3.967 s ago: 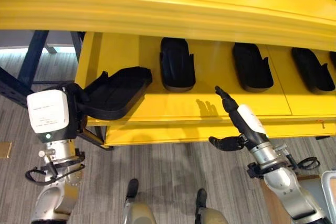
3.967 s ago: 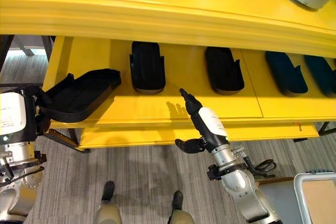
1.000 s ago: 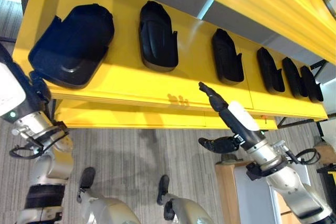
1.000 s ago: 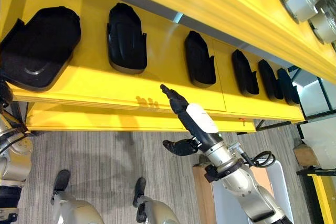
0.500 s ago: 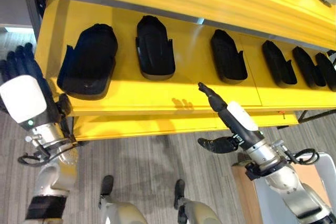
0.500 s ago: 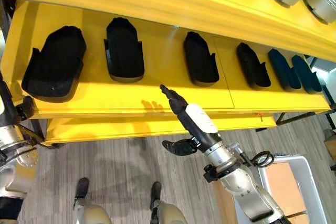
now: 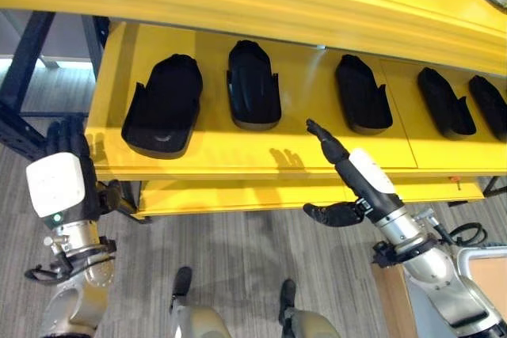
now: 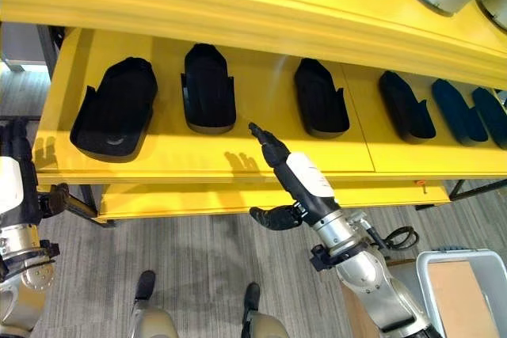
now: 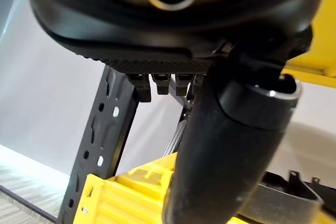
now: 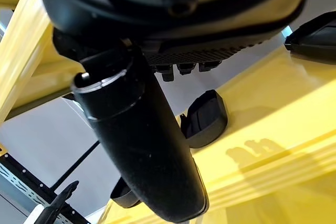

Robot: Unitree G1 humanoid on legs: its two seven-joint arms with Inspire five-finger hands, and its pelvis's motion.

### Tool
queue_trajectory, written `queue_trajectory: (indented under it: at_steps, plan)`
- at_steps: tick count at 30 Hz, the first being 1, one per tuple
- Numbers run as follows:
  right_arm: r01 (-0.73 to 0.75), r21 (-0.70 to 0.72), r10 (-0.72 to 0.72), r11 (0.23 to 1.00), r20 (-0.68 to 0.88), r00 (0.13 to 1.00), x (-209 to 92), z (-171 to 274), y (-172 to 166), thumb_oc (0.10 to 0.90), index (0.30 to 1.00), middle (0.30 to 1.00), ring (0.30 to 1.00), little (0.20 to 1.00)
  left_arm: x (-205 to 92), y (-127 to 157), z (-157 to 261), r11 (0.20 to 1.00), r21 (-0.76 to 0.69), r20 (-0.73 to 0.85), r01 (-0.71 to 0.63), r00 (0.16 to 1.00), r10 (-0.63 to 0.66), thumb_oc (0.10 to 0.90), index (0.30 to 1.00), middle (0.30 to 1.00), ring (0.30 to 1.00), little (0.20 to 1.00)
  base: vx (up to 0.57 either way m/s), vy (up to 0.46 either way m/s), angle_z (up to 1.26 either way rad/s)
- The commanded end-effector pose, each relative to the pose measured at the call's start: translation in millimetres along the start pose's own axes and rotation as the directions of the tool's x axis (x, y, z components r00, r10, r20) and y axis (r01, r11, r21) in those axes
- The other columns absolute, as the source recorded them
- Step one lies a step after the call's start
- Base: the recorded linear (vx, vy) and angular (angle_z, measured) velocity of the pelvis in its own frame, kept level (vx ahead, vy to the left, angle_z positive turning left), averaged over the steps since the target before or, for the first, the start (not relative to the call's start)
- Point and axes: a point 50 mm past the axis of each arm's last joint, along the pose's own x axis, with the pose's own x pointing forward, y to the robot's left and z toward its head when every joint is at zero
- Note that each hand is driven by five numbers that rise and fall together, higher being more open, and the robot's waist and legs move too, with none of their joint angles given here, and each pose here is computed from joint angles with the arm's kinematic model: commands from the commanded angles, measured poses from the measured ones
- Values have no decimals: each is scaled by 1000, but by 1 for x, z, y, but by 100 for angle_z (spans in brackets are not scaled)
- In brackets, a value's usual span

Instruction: Move parts from the plastic box to the shelf.

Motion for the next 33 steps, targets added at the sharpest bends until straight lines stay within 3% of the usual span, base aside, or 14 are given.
queue_trajectory:
  at_steps: [1, 5, 13, 21, 33]
  plan:
    - [124, 17, -125, 992, 140, 982, 9, 20, -24, 900, 1000, 1000, 1000, 1000, 23, 33, 12, 989, -19, 142, -145, 979, 147, 900, 1000, 1000, 1000, 1000, 7, 46, -2]
    - [124, 20, -125, 992, 138, 982, 8, 20, -24, 900, 1000, 1000, 1000, 1000, 21, 34, 18, 991, -55, 179, -120, 975, 128, 900, 1000, 1000, 1000, 1000, 3, 36, 5]
    - [119, 44, -124, 992, 145, 982, 5, 22, -22, 900, 1000, 1000, 1000, 1000, 25, 53, 64, 958, -280, 376, -58, 912, 165, 900, 1000, 1000, 1000, 1000, 6, 30, 2]
    - [91, 58, -98, 994, 127, 987, 0, 20, -16, 900, 1000, 1000, 1000, 1000, 31, 64, 88, 936, -349, 505, 47, 851, 146, 900, 1000, 1000, 1000, 1000, 8, 26, -1]
    - [76, 107, -84, 991, 79, 993, -2, 12, -11, 900, 1000, 1000, 1000, 1000, 51, 26, 68, 866, -435, 388, 245, 919, -65, 900, 1000, 1000, 1000, 1000, 12, 36, -8]
